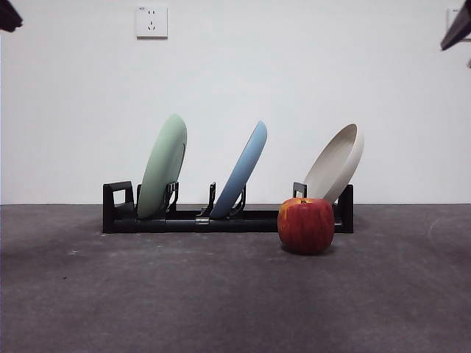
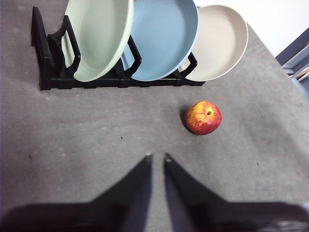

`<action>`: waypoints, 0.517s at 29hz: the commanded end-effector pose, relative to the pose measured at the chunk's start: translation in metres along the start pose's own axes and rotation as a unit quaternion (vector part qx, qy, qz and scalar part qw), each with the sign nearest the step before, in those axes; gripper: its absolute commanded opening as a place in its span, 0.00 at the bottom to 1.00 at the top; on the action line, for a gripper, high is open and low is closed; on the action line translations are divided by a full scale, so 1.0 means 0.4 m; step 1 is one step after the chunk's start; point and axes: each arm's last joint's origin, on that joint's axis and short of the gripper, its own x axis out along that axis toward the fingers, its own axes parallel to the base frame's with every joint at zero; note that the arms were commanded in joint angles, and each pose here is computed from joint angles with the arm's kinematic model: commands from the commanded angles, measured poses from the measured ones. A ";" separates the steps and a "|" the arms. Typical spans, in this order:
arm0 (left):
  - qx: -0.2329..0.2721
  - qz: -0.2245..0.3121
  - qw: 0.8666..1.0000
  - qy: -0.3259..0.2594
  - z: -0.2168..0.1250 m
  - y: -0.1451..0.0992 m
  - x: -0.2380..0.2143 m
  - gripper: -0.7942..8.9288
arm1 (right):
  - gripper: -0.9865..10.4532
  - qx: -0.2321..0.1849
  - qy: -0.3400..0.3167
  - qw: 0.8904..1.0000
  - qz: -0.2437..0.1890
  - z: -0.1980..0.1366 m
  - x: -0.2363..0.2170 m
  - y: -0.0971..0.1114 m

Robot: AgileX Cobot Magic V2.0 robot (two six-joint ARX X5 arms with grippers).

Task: Take the green plate from the plate rack,put the plate on the table,take the apple from the table,put the apple in the plate

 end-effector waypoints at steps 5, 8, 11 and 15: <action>0.000 -0.003 1.000 -0.025 0.037 0.005 0.021 0.50 | 0.37 -0.006 -0.001 1.000 0.002 0.002 -0.001 0.001; -0.002 -0.002 1.000 -0.009 0.117 0.012 0.066 0.50 | 0.36 -0.006 -0.001 1.000 0.002 0.002 -0.001 0.001; 0.008 -0.005 1.000 0.007 0.211 0.018 0.136 0.50 | 0.36 -0.006 -0.001 1.000 0.001 0.002 -0.001 0.001; 0.027 -0.007 0.999 0.018 0.337 0.039 0.264 0.50 | 0.36 -0.006 -0.001 1.000 0.000 0.002 0.001 0.001</action>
